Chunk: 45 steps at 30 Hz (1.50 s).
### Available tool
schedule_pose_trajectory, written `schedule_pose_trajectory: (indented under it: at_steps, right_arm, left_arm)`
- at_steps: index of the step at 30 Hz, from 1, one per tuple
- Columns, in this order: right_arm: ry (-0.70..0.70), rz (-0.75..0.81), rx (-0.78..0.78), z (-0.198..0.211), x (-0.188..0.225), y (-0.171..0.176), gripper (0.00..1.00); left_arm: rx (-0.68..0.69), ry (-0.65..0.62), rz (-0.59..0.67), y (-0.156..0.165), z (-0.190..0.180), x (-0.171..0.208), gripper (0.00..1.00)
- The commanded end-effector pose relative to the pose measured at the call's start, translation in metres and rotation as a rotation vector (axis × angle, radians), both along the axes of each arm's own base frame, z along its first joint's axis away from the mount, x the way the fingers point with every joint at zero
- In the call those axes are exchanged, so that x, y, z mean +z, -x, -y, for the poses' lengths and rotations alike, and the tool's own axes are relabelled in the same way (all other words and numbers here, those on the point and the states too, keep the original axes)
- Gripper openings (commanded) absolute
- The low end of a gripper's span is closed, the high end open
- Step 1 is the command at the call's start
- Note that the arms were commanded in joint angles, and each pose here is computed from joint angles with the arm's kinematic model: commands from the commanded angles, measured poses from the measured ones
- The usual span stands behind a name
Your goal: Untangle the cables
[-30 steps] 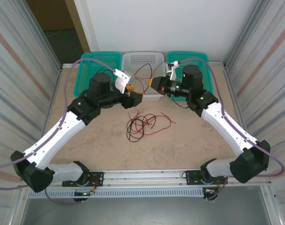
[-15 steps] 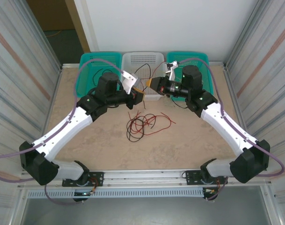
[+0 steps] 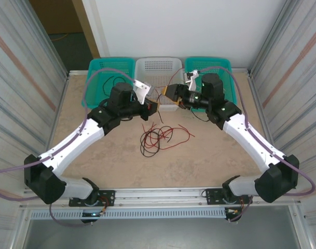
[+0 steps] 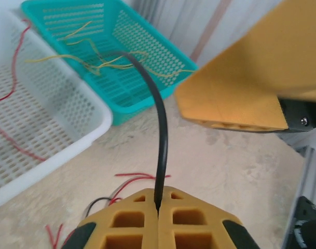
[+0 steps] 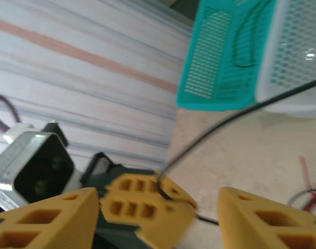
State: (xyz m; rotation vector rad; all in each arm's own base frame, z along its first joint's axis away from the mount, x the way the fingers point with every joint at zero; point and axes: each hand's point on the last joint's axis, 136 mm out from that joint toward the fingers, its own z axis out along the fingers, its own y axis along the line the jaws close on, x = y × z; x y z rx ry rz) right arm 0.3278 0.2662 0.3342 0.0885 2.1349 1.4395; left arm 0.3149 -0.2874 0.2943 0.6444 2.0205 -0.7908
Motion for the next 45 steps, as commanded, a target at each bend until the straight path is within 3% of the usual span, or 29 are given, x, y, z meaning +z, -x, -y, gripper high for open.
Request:
schedule_pose_trajectory:
  at_steps: [1, 9, 12, 17, 18, 21, 23, 25, 29, 32, 38, 41, 45]
  right_arm:
    - [0.054, -0.008, -0.111, 0.038, 0.002, -0.008, 0.64]
    - [0.094, -0.032, -0.151, 0.059, -0.008, -0.001, 0.60]
    - [0.104, -0.044, -0.146, 0.059, -0.014, 0.003, 0.60]
    - [0.130, -0.058, -0.142, 0.061, -0.023, 0.009, 0.59]
    - [0.135, -0.061, -0.141, 0.061, -0.024, 0.010, 0.59]
    - [0.149, -0.065, -0.141, 0.062, -0.028, 0.011, 0.59]
    - [0.170, -0.066, -0.143, 0.063, -0.031, 0.012, 0.59]
    - [0.195, -0.072, -0.143, 0.064, -0.037, 0.013, 0.59]
    - [0.260, -0.096, -0.135, 0.062, -0.055, 0.014, 0.60]
    - [0.398, -0.140, -0.137, 0.060, -0.086, 0.019, 0.61]
    - [0.689, -0.291, -0.129, 0.066, -0.160, 0.034, 0.58]
    - [0.754, -0.369, -0.082, 0.059, -0.193, 0.042, 0.51]
    - [0.767, -0.428, -0.057, 0.043, -0.220, 0.043, 0.45]
  left_arm:
    - [0.167, -0.056, 0.036, -0.028, -0.034, 0.012, 0.00]
    - [0.368, -0.008, 0.139, -0.084, -0.093, 0.063, 0.00]
    - [0.462, -0.046, 0.170, -0.108, -0.118, 0.071, 0.00]
    - [0.663, -0.008, 0.057, -0.154, -0.175, 0.054, 0.00]
    - [0.694, 0.000, 0.022, -0.162, -0.184, 0.045, 0.07]
    - [0.745, -0.001, -0.090, -0.184, -0.201, 0.006, 0.53]
    - [0.744, 0.029, -0.196, -0.187, -0.202, -0.015, 0.59]
    - [0.703, 0.089, -0.250, -0.184, -0.194, -0.023, 0.60]
    - [0.680, 0.154, -0.233, -0.168, -0.185, -0.017, 0.66]
    - [0.643, 0.173, -0.225, -0.148, -0.174, -0.002, 0.66]
    - [0.486, 0.083, -0.174, -0.082, -0.126, 0.005, 0.63]
    - [0.389, 0.062, -0.209, -0.048, -0.101, -0.006, 0.57]
    - [0.357, 0.067, -0.260, -0.017, -0.085, -0.033, 0.54]
